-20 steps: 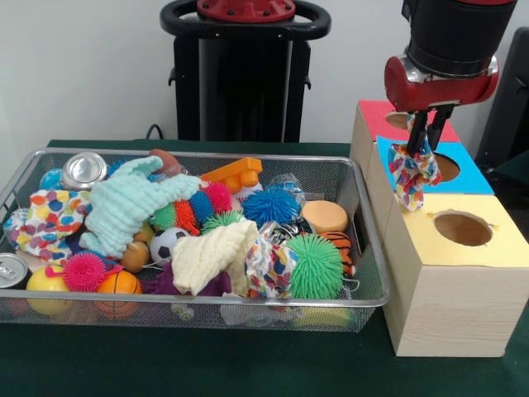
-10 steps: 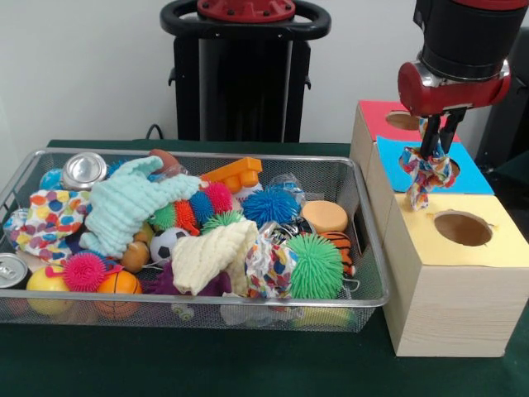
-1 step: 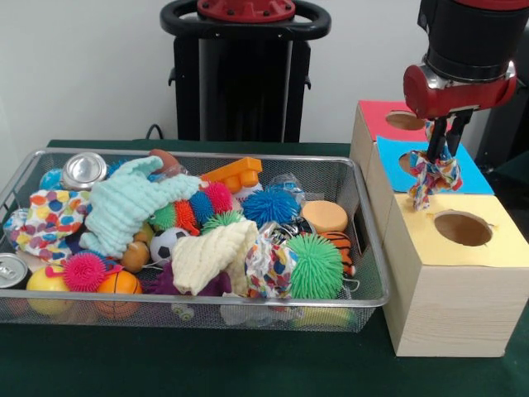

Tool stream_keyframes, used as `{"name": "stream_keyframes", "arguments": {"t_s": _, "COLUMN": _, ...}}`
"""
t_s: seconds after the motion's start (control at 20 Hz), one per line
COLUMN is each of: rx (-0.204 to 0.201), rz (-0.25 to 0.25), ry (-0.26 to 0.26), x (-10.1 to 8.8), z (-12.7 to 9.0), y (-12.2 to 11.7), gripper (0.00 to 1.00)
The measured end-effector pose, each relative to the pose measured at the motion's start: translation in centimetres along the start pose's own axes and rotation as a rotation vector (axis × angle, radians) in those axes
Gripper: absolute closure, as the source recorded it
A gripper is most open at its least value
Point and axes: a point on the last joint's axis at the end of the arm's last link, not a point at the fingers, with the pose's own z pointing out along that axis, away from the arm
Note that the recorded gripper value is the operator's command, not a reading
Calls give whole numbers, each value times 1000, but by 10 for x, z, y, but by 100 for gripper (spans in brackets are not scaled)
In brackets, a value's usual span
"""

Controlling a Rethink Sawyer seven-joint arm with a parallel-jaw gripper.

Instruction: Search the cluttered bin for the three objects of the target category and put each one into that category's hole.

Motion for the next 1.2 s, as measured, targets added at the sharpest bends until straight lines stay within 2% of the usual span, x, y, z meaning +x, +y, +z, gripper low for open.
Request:
{"name": "stream_keyframes", "arguments": {"t_s": 0.55, "rx": -10, "rz": -3, "ry": 9, "x": 2, "z": 2, "y": 7, "gripper": 100}}
{"name": "stream_keyframes", "arguments": {"t_s": 1.2, "rx": -12, "rz": -49, "ry": 15, "x": -1, "z": 11, "y": 42, "gripper": 100}}
